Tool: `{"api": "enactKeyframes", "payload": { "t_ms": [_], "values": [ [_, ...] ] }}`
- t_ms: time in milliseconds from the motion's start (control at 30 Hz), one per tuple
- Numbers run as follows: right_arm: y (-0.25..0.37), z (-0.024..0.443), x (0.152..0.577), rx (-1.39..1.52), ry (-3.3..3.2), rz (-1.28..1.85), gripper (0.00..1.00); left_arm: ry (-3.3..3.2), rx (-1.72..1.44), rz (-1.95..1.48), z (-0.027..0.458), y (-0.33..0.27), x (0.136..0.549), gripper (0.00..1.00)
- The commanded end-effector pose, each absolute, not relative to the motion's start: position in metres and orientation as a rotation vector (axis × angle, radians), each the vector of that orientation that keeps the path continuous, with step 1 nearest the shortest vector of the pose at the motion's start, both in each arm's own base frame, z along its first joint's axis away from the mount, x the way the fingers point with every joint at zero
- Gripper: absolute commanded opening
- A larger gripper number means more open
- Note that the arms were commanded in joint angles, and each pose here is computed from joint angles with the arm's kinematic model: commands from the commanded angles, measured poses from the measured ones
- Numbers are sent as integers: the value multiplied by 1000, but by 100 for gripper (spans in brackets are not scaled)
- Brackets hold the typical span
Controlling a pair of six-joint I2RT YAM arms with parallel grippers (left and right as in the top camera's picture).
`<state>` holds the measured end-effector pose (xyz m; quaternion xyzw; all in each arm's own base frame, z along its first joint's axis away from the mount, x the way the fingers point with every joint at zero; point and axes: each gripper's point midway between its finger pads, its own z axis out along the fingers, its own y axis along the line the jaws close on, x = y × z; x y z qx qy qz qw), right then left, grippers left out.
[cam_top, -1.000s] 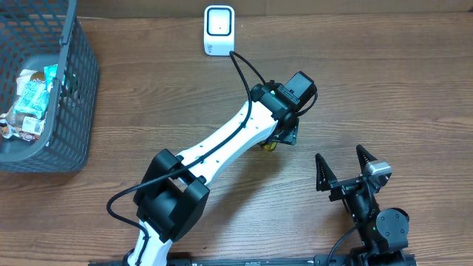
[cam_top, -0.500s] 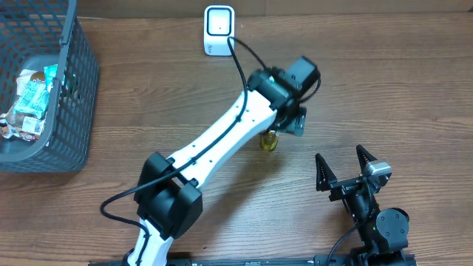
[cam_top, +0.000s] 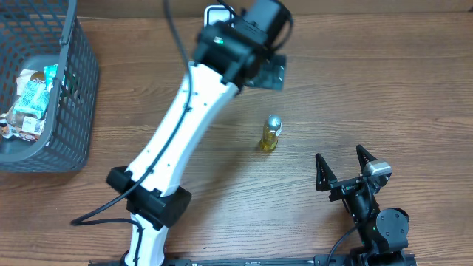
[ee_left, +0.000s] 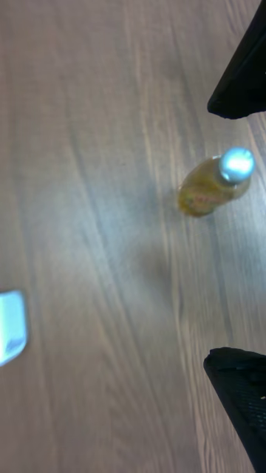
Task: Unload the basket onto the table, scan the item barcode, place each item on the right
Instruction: 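Open the left gripper and withdraw it toward the basket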
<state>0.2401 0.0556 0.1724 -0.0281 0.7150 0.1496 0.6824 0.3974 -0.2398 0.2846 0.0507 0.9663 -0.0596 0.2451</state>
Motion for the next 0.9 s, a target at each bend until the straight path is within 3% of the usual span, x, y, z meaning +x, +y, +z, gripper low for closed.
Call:
{"api": "enactKeyframes", "payload": {
  "t_ms": [0, 500, 867],
  "values": [
    [53, 170, 241, -56, 1599, 323, 100, 2565, 97, -146, 313, -211, 410, 100],
    [53, 171, 241, -56, 1599, 323, 100, 2421, -254, -69, 378, -65, 421, 100],
    [53, 170, 241, -56, 1599, 323, 100, 2237, -587, 246, 416, 80, 401, 99]
  ]
}}
